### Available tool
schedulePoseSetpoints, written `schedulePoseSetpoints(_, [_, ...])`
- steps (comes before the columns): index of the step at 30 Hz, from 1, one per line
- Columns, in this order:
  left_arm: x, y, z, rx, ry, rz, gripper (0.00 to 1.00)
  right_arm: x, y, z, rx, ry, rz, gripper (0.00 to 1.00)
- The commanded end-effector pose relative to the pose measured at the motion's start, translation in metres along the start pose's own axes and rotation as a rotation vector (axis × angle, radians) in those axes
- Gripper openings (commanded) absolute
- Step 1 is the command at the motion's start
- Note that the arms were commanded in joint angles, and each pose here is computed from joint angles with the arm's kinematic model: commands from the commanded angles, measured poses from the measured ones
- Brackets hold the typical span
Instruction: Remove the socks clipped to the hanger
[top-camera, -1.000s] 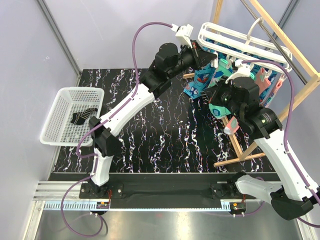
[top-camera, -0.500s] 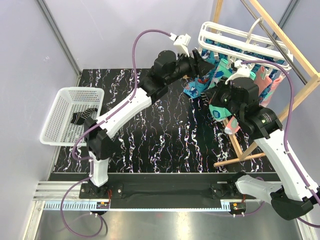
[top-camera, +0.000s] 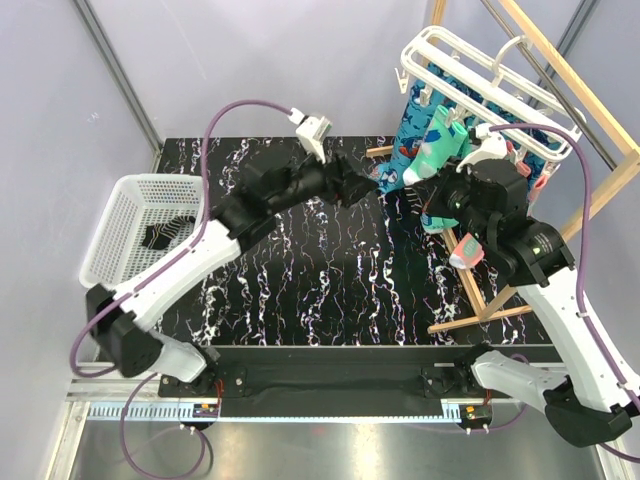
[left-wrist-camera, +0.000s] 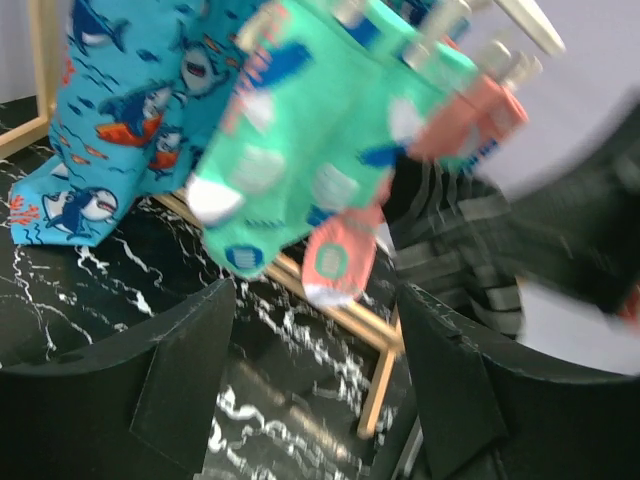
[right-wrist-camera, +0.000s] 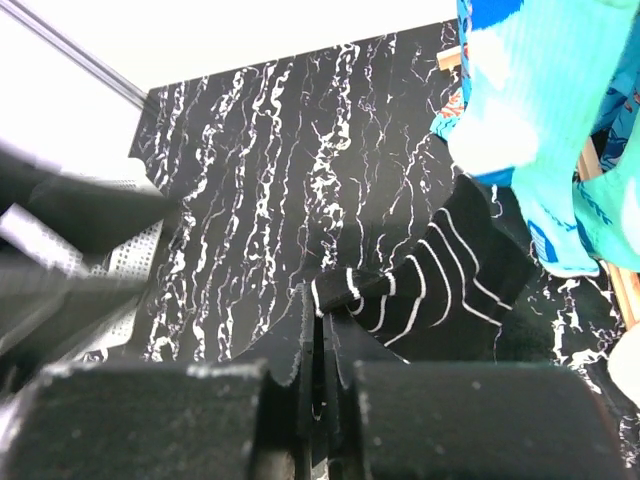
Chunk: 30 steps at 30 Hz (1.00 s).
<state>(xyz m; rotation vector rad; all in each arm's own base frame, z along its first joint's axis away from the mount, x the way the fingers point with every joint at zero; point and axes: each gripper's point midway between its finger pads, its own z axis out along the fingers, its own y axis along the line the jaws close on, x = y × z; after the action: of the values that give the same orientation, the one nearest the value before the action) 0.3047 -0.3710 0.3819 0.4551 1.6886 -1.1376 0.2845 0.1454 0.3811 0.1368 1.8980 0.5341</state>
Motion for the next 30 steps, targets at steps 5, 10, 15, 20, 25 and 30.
schedulePoseSetpoints(5, [-0.012,-0.052,-0.039,0.235,-0.075,0.154,0.73,-0.040,0.036,-0.012,-0.127,-0.091,0.129,0.00])
schedulePoseSetpoints(10, [-0.008,-0.079,-0.031,0.337,-0.043,0.160,0.75,-0.037,0.047,-0.010,-0.172,-0.063,0.181,0.00])
schedulePoseSetpoints(15, [0.009,-0.089,-0.020,0.401,-0.002,0.124,0.76,-0.036,0.050,-0.009,-0.188,-0.062,0.212,0.00])
schedulePoseSetpoints(20, [0.018,-0.102,-0.014,0.473,0.013,0.053,0.77,-0.029,0.053,-0.005,-0.208,-0.048,0.233,0.01])
schedulePoseSetpoints(25, [0.017,-0.104,-0.008,0.482,0.004,0.001,0.77,-0.022,0.051,-0.006,-0.218,-0.045,0.251,0.02])
schedulePoseSetpoints(30, [0.016,-0.103,-0.002,0.469,0.007,-0.009,0.53,-0.015,0.048,-0.006,-0.223,-0.039,0.257,0.03])
